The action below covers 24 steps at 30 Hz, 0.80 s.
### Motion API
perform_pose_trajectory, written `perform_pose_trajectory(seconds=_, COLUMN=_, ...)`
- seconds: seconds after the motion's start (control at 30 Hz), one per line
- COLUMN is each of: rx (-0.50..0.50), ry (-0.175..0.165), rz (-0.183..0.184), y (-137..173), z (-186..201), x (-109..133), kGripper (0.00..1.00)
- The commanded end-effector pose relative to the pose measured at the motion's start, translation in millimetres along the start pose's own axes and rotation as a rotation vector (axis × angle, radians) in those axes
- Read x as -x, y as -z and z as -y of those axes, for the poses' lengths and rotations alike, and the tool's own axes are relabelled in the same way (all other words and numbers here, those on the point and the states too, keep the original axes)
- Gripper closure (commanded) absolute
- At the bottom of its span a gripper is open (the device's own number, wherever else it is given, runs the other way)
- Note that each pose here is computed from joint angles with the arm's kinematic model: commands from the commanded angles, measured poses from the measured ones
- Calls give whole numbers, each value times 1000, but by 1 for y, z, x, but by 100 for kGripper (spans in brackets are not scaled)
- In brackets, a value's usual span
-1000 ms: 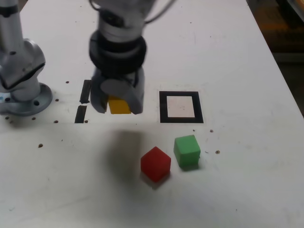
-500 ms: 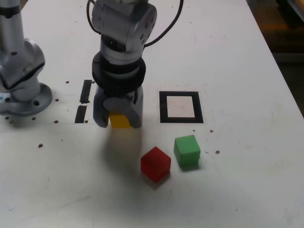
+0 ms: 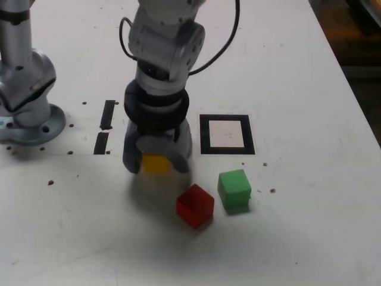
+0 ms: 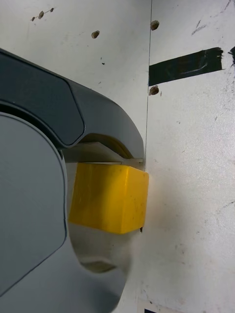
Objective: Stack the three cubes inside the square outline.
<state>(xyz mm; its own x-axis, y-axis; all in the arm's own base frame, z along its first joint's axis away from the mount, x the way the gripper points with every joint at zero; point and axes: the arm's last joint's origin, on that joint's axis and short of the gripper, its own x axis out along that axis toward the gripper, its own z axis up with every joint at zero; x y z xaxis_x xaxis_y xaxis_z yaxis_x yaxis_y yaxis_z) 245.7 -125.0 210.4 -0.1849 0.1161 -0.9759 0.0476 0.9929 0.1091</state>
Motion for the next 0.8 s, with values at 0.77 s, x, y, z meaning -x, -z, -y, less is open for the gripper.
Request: perform_pose_trajectory(seconds=0.77, rx=-605, ry=-138, rz=163, y=37, z=83, x=87, kGripper=1)
